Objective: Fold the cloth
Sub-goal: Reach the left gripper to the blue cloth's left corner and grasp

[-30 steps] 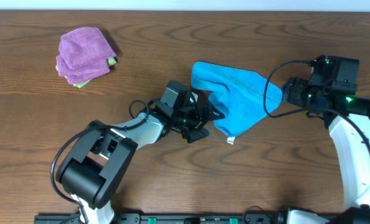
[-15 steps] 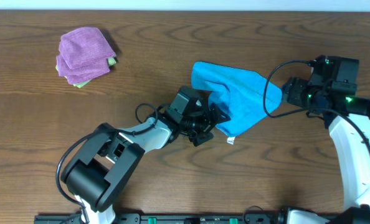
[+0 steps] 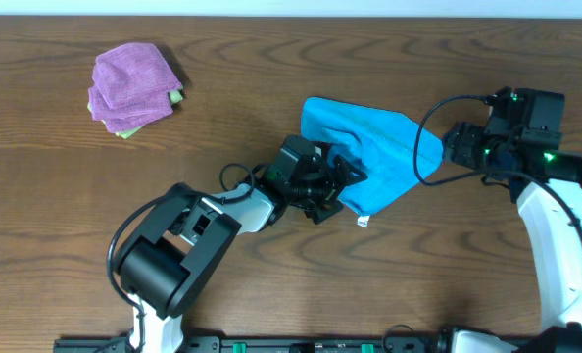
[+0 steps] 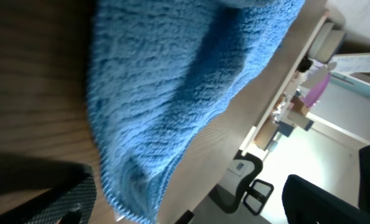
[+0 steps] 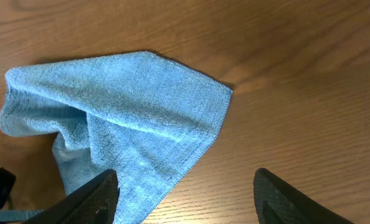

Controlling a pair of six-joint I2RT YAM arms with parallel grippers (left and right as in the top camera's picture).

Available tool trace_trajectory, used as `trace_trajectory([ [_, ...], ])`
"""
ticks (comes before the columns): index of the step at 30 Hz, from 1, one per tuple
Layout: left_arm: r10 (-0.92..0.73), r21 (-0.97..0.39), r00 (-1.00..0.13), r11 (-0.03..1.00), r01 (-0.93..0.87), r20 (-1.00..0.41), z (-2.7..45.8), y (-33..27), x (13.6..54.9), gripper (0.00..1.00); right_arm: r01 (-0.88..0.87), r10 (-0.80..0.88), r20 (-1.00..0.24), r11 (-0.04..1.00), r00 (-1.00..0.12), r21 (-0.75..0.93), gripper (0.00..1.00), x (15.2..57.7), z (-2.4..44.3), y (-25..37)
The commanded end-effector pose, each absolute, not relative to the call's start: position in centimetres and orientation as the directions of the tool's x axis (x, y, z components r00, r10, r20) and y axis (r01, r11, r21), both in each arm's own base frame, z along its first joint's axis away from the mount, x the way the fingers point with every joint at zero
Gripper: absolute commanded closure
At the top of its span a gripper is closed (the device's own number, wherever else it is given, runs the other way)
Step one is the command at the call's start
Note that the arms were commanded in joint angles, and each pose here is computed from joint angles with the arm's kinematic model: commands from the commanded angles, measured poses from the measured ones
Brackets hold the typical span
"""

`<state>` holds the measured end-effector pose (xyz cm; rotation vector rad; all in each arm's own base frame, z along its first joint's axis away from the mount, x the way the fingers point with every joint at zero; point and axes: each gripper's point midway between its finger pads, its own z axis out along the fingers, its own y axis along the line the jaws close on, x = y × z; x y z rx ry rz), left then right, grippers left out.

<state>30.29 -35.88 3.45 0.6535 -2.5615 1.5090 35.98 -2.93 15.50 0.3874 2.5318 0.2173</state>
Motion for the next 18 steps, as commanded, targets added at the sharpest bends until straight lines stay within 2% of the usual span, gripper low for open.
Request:
trace_trajectory([
  [1, -0.332, -0.773, -0.882, 0.437, -0.459, 0.335, 1.18, -35.89, 29.78, 0.0, 0.239, 0.335, -0.503, 0.939, -0.797, 0.247, 0.3, 36.14, 15.52, -3.07],
  [2, -0.332, -0.772, -0.882, 0.44, -0.459, 0.334, 1.08, -35.96, 29.69, 0.0, 0.239, 0.335, -0.503, 0.939, -0.797, 0.247, 0.3, 36.14, 15.52, -3.07],
  [8, -0.336, -0.771, -0.89, 0.46, -0.441, 0.308, 0.65, -36.4, 29.27, 0.35, 0.239, 0.335, -0.503, 0.939, -0.796, 0.247, 0.3, 36.15, 15.52, -3.07],
  [15, -0.295, -0.793, -0.927, 0.494, -0.357, 0.233, 0.56, -36.63, 29.06, 0.62, 0.239, 0.335, -0.503, 0.939, -0.797, 0.247, 0.3, 36.14, 15.52, -3.07],
  [16, -0.287, -0.796, -0.932, 0.498, -0.343, 0.221, 0.56, -36.63, 29.05, 0.7, 0.239, 0.335, -0.503, 0.939, -0.797, 0.247, 0.3, 36.13, 15.51, -3.06],
  [17, -0.272, -0.802, -0.94, 0.504, -0.321, 0.205, 0.59, -36.66, 28.99, 0.85, 0.239, 0.335, -0.502, 0.939, -0.797, 0.247, 0.3, 36.13, 15.51, -3.06],
  [18, -0.257, -0.808, -0.948, 0.51, -0.296, 0.186, 0.62, -36.65, 28.98, 0.94, 0.239, 0.335, -0.502, 0.939, -0.797, 0.247, 0.3, 36.11, 15.5, -3.06],
])
